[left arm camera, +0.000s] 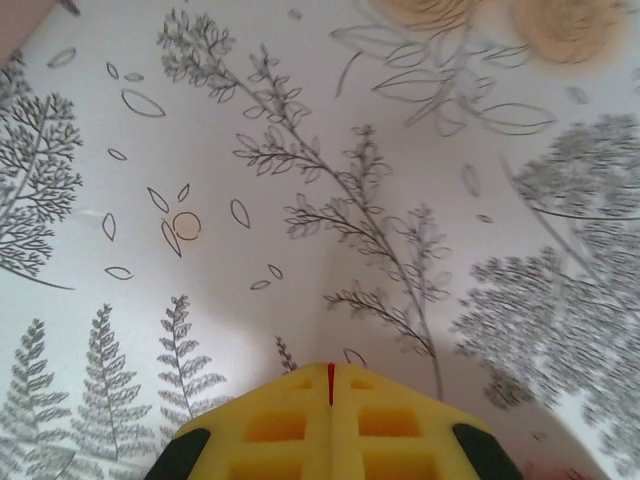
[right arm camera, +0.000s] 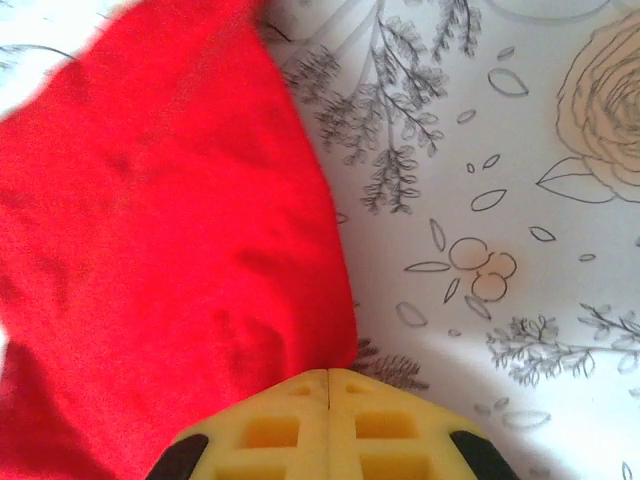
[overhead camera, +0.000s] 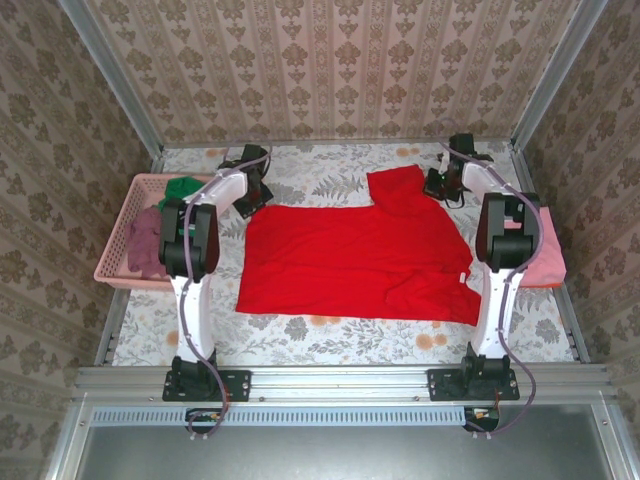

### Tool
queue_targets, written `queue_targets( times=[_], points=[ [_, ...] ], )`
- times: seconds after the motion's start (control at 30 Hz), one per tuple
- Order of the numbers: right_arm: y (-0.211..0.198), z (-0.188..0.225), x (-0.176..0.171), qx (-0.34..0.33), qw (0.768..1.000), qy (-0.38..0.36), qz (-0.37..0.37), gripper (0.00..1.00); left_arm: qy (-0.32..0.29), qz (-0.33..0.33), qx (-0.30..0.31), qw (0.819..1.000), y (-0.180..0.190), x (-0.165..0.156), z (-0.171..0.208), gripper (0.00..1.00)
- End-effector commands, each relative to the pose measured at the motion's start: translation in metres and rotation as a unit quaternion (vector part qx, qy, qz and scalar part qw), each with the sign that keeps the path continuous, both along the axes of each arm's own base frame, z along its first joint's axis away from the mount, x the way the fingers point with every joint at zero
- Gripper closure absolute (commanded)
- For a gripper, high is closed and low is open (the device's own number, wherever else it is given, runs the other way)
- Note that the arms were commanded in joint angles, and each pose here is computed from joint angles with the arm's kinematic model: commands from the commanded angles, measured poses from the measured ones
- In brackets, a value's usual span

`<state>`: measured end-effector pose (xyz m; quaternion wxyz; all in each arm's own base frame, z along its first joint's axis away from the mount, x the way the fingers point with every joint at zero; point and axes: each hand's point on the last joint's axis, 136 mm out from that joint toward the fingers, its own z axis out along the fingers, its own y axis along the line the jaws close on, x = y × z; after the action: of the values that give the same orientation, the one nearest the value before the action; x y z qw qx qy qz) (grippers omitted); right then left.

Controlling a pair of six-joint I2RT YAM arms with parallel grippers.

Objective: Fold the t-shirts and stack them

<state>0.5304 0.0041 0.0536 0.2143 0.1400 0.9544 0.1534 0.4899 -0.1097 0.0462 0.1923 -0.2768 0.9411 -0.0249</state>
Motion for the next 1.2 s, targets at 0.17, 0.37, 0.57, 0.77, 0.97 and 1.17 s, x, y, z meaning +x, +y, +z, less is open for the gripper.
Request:
queue_targets(
  times=[0.17, 0.37, 0.57, 0.77, 0.97, 1.17],
  points=[
    [0.005, 0.080, -0.018, 0.001, 0.995, -0.099, -0.008, 1.00, -0.043, -0.028, -0.013, 0.999, -0.003, -0.003, 0.045, 1.00],
    [0.004, 0.114, -0.052, -0.014, 0.992, -0.127, -0.007, 1.00, -0.054, -0.033, -0.026, 0.998, -0.001, -0.023, 0.061, 1.00],
    [0.002, 0.134, -0.085, -0.031, 0.990, -0.139, -0.004, 1.00, -0.055, -0.043, -0.037, 0.997, 0.002, -0.044, 0.069, 1.00],
    [-0.007, 0.134, -0.116, -0.058, 0.990, -0.125, -0.012, 1.00, -0.038, -0.070, -0.050, 0.996, 0.004, -0.063, 0.066, 1.00],
    [-0.015, 0.139, -0.153, -0.067, 0.989, -0.130, -0.039, 1.00, -0.040, -0.075, -0.060, 0.995, 0.007, -0.083, 0.073, 1.00],
    [-0.022, 0.123, -0.192, -0.080, 0.989, -0.107, -0.058, 1.00, -0.028, -0.065, -0.058, 0.996, 0.017, -0.111, 0.073, 1.00]
  ],
)
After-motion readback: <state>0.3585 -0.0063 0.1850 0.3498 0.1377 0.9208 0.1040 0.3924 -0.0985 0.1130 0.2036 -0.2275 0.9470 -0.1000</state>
